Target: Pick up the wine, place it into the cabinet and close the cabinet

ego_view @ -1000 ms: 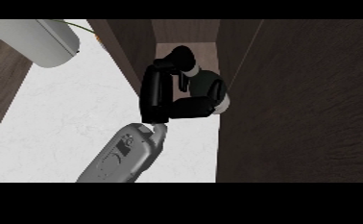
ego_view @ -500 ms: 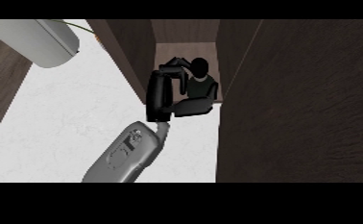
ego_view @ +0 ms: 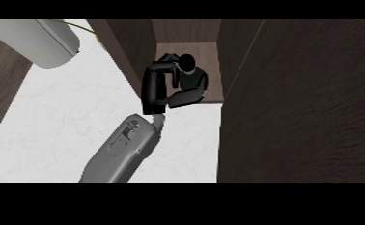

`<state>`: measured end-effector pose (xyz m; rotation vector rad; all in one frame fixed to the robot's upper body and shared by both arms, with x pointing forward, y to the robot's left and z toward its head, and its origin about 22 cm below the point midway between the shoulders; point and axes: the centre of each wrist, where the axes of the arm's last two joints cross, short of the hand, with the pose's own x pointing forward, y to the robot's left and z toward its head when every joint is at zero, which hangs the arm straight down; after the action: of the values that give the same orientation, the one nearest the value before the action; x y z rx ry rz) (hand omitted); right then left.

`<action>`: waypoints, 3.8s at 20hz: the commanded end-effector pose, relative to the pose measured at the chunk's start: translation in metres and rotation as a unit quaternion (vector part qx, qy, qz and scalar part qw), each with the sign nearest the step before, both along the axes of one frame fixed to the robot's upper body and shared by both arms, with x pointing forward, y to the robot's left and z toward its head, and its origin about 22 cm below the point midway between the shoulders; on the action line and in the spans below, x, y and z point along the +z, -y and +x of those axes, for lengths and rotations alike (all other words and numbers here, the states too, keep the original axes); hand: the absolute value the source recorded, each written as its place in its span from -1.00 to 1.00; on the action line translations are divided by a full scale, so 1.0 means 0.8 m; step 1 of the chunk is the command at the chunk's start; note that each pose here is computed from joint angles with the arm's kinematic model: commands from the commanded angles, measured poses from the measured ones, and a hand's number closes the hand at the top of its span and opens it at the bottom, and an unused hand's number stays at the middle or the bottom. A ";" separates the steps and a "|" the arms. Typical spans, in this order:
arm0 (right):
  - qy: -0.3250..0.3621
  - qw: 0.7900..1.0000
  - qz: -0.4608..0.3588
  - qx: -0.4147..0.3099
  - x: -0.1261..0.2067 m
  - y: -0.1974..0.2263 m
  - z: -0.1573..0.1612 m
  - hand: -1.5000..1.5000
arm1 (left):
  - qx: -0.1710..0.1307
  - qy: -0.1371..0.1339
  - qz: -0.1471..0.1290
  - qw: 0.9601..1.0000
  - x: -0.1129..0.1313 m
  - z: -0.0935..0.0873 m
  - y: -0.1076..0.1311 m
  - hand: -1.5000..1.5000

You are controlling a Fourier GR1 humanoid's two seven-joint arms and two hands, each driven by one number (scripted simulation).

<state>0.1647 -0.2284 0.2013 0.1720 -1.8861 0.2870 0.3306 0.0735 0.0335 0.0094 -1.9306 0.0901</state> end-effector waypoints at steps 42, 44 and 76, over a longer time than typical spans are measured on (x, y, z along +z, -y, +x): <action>0.008 0.998 0.026 0.056 0.003 -0.009 -0.024 -1.00 | 0.077 -0.030 -0.008 0.997 0.017 0.132 -0.045 1.00; 0.011 0.999 0.032 0.040 -0.003 0.001 -0.012 -1.00 | 0.073 -0.042 -0.034 0.996 0.005 0.124 -0.037 1.00; 0.016 0.998 0.026 0.060 -0.002 -0.021 -0.009 -1.00 | 0.126 -0.070 0.055 0.988 -0.023 0.121 -0.065 -1.00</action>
<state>0.1655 -0.2118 0.1932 0.2973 -1.8985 0.3122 0.4259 0.1085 0.0180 0.2623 -1.8058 0.1588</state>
